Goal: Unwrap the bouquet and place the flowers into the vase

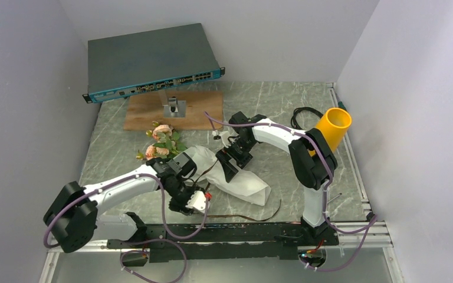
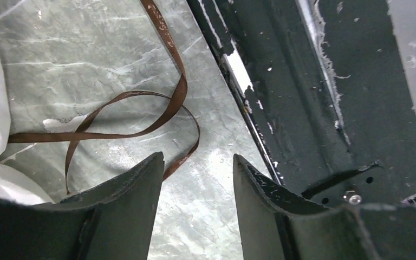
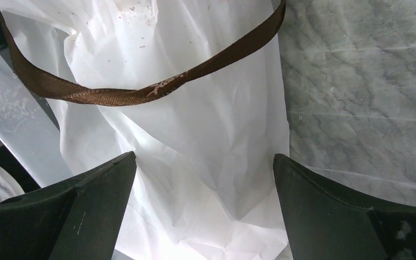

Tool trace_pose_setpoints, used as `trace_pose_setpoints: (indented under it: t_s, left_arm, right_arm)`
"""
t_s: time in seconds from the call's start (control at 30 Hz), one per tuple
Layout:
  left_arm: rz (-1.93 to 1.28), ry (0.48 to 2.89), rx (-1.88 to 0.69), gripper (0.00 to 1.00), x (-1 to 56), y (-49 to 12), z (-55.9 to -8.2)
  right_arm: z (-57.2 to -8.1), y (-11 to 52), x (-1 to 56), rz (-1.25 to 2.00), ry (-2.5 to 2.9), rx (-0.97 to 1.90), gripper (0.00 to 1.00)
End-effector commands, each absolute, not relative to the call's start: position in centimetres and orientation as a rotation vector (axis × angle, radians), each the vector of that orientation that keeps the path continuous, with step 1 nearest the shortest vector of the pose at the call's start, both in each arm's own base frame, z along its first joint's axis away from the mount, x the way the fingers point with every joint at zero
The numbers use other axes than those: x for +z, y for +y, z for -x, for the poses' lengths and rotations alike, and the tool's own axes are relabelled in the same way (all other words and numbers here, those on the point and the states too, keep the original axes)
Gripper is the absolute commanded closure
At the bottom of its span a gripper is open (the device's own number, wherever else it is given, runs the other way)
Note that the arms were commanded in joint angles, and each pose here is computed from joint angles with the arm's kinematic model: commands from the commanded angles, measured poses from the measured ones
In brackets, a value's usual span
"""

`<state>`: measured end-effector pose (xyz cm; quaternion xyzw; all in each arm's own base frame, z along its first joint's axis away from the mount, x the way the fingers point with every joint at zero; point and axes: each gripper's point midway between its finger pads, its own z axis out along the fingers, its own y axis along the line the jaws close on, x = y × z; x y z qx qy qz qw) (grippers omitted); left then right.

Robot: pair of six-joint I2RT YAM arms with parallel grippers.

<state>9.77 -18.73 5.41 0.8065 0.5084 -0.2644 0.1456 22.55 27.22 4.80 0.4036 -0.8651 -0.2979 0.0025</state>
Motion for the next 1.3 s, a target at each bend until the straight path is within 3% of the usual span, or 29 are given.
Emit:
trace_pose_setpoints:
  t_s: [0.0, 0.17, 0.3, 0.43, 0.6, 0.97, 1.27]
  left_arm:
    - [-2.380, 1.386, -0.693, 0.43, 3.9, -19.3, -11.1]
    - [-2.429, 1.392, -0.662, 0.46, 1.8, -19.0, -11.3]
    - [-2.503, 1.377, -0.611, 0.56, 0.4, -17.4, -11.0]
    - [-2.549, 1.330, -0.526, 0.72, -0.5, -15.8, -10.9]
    - [-2.479, 1.372, -0.502, 1.00, 1.6, -15.8, -10.9]
    - [-2.100, 1.529, -0.629, 1.00, 11.8, -16.3, -10.2]
    - [-1.636, 1.532, -0.634, 1.00, 22.8, -21.7, -15.9]
  right_arm:
    - [-21.8, 27.5, 5.5, -1.292, -2.683, -0.976, 0.00]
    - [-22.1, 27.8, 6.1, -1.320, -2.701, -0.985, 0.00]
    - [-22.2, 27.9, 7.0, -1.366, -2.702, -1.004, 0.00]
    - [-21.9, 27.8, 7.4, -1.396, -2.688, -1.020, 0.00]
    - [-21.7, 27.6, 8.0, -1.440, -2.670, -1.027, 0.00]
    - [-23.0, 27.7, 9.8, -1.558, -2.739, -1.029, 0.00]
    - [-26.0, 29.0, 14.0, -1.645, -2.875, -1.153, 0.00]
